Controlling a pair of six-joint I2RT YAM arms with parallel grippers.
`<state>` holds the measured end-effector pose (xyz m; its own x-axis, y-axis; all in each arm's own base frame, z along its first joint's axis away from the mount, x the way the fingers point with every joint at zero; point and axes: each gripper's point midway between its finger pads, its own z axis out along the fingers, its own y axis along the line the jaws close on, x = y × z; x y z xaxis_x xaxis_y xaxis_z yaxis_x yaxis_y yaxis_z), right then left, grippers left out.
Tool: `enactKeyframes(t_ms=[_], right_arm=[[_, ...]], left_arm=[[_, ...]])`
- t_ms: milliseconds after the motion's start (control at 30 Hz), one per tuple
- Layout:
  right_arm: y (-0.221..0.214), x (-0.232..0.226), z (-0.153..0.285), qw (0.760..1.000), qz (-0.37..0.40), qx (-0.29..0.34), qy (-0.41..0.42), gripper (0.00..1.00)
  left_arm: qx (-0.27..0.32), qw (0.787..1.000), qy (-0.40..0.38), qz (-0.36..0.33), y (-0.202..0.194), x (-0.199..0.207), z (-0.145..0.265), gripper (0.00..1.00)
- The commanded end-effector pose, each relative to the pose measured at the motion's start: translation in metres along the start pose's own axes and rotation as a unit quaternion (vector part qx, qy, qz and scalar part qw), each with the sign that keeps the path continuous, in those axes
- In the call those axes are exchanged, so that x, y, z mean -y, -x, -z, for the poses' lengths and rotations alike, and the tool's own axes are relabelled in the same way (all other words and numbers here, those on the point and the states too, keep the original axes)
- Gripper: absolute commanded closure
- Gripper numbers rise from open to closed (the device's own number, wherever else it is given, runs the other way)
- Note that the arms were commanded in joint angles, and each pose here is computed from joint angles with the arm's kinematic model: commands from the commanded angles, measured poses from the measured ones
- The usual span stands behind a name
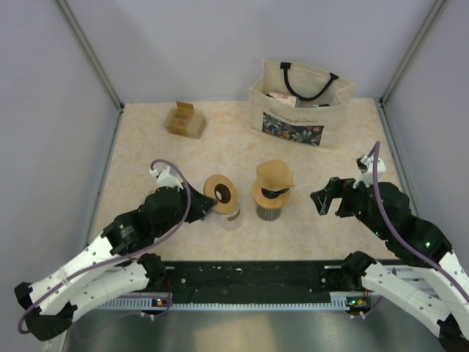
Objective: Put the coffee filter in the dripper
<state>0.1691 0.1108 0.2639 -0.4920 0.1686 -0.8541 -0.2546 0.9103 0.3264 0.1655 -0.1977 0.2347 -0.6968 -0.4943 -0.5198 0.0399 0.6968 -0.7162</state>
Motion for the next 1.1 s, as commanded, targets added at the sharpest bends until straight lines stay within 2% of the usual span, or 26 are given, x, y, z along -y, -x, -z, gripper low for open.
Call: enactKeyframes(t_ms=[0,100,267,600,1067], right_arm=[[0.012,-0.001,0.0,1.0,-0.003,0.029,-0.001,0.01],[0.011,-0.004,-0.001,1.0,0.0,0.023,0.007,0.01],[0.014,-0.004,0.0,1.0,0.007,0.029,0.006,0.01],[0.013,-0.004,0.001,1.0,0.005,0.029,0.007,0.01],[0.009,0.004,0.006,1.0,-0.003,0.028,-0.007,0.01]], left_arm=[[0.087,0.987,-0.084,0.109,0.033,0.033,-0.005,1.0],[0.1,0.974,-0.113,0.168,0.033,0.033,-0.01,1.0],[0.122,0.962,-0.09,0.227,0.035,0.009,-0.009,1.0],[0.1,0.949,-0.102,0.282,0.019,-0.001,-0.022,1.0],[0.077,0.939,-0.111,0.316,-0.004,-0.021,-0.04,1.0]])
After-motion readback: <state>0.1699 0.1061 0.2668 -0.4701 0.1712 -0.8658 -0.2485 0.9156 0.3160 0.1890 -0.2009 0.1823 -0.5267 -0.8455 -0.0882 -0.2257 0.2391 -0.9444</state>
